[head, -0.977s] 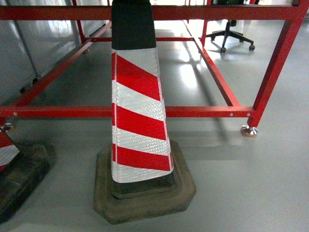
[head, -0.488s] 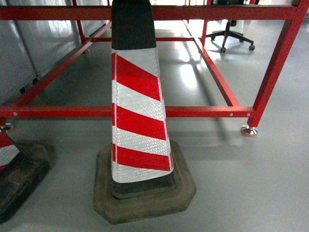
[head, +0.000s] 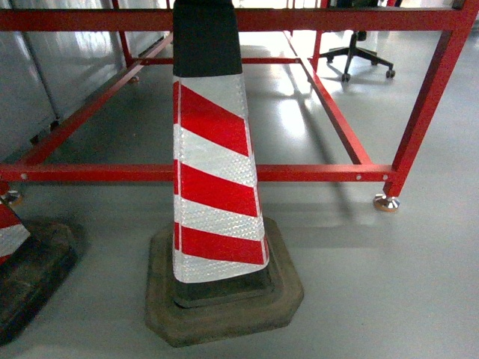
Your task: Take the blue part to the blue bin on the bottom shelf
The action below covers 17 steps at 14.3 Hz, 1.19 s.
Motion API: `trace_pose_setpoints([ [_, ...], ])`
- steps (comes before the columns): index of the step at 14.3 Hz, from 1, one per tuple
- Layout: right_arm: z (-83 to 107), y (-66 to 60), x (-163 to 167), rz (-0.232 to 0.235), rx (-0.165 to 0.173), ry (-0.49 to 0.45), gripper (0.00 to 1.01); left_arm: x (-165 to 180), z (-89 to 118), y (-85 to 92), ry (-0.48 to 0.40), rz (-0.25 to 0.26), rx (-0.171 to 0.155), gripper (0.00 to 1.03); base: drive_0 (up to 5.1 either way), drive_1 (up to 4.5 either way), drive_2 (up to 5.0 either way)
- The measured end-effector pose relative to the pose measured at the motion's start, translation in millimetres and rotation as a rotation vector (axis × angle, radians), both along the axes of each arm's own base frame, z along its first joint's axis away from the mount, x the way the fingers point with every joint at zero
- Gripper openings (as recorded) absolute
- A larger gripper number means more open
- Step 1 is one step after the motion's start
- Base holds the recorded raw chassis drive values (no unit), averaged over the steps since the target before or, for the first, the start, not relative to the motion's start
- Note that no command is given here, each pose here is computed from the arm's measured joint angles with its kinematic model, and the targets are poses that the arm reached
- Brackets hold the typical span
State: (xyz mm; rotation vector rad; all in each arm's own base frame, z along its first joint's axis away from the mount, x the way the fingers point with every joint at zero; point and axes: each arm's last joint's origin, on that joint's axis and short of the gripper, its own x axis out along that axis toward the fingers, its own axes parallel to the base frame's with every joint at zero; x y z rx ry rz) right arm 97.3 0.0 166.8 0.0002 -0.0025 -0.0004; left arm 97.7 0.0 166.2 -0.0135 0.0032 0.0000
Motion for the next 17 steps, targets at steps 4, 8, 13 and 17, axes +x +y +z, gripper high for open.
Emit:
trace_pose_setpoints([
  [4,0.0,0.0,0.0,0.0,0.0,0.0,0.98,0.0,0.0,0.0,0.0,0.0,0.0,0.98,0.0,0.0,0.0],
  [8,0.0,0.0,0.0,0.0,0.0,0.0,0.98,0.0,0.0,0.0,0.0,0.0,0.0,0.98,0.0,0.0,0.0],
  [13,0.0,0.0,0.0,0.0,0.0,0.0,0.98,0.0,0.0,0.0,0.0,0.0,0.0,0.98,0.0,0.0,0.0],
  [17,-0.1,0.0,0.0,0.0,0.0,0.001,0.98,0.0,-0.2,0.0,0.002,0.0,0.0,0.98,0.0,0.0,0.0],
])
